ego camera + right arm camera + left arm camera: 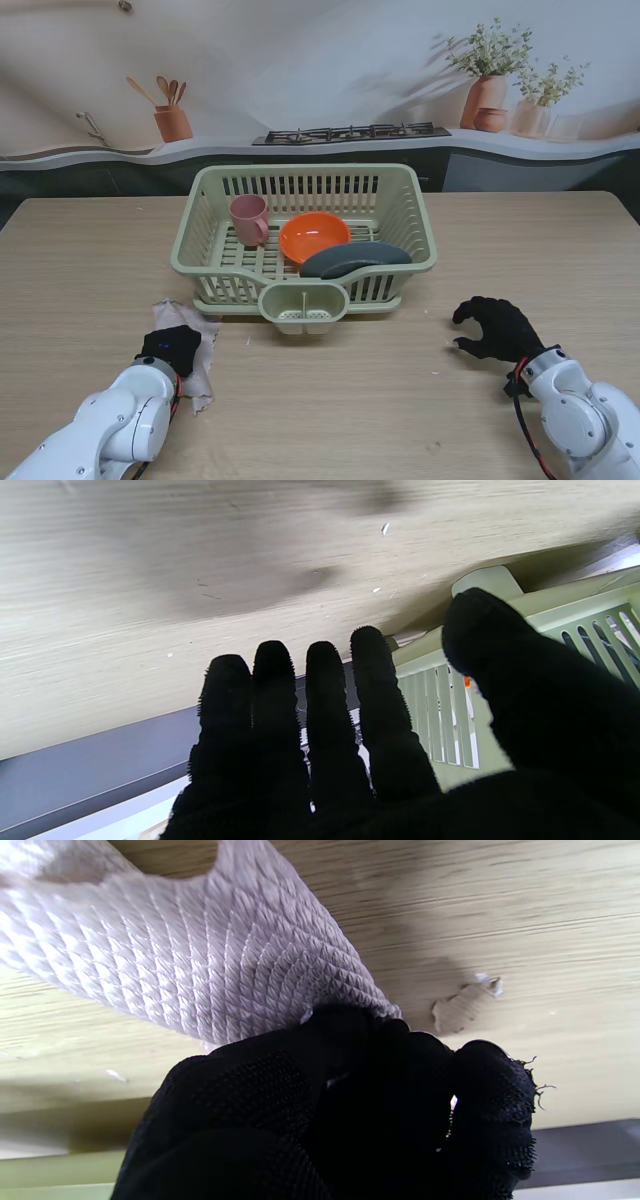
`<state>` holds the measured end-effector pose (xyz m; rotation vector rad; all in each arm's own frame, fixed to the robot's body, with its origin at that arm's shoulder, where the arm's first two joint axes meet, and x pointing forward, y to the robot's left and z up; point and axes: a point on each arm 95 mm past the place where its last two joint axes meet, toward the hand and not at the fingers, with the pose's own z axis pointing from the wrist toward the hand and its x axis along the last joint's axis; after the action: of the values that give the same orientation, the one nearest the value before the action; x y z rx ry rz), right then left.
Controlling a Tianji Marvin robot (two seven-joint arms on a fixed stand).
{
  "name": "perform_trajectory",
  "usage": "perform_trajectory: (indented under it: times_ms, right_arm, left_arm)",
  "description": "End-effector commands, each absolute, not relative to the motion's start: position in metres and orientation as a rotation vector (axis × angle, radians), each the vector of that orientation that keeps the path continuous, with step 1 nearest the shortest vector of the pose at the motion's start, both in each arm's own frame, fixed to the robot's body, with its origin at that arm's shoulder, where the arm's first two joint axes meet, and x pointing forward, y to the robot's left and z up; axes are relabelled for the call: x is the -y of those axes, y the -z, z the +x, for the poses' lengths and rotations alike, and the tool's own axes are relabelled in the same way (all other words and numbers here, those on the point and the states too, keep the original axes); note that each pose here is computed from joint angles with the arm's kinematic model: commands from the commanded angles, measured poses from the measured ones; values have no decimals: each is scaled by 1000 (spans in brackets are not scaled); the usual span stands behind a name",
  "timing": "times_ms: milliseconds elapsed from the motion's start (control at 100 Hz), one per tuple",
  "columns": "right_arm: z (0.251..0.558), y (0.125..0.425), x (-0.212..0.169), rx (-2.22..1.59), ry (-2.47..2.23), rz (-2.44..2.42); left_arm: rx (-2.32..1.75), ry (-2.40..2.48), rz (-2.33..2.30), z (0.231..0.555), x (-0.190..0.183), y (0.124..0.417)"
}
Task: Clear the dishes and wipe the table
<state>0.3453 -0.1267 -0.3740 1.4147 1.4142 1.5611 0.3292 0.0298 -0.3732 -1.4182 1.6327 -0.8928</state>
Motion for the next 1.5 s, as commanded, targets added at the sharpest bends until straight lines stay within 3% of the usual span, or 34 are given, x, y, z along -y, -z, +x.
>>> perform_trajectory:
  times_ms: [0,180,770,1190,1490]
  right_arm:
    - [343,376,125,-1430,-1558,1419]
    - [343,376,126,-1431,-1558,1418]
    - [343,377,123,-1444,-1547,1423]
    - [343,377,124,-1444,-1548,1421]
    - [343,376,125,-1442,-1553,1416]
  left_arm:
    - [-1701,844,-1484,315,-26,395]
    - [-1700,792,-1423,311,-40,397]
    - [-1342,801,-1183,272,-147,405]
    - [-1319,1275,-1221,295,-111,385]
    - [-1525,1253,-1268,305,-80,381]
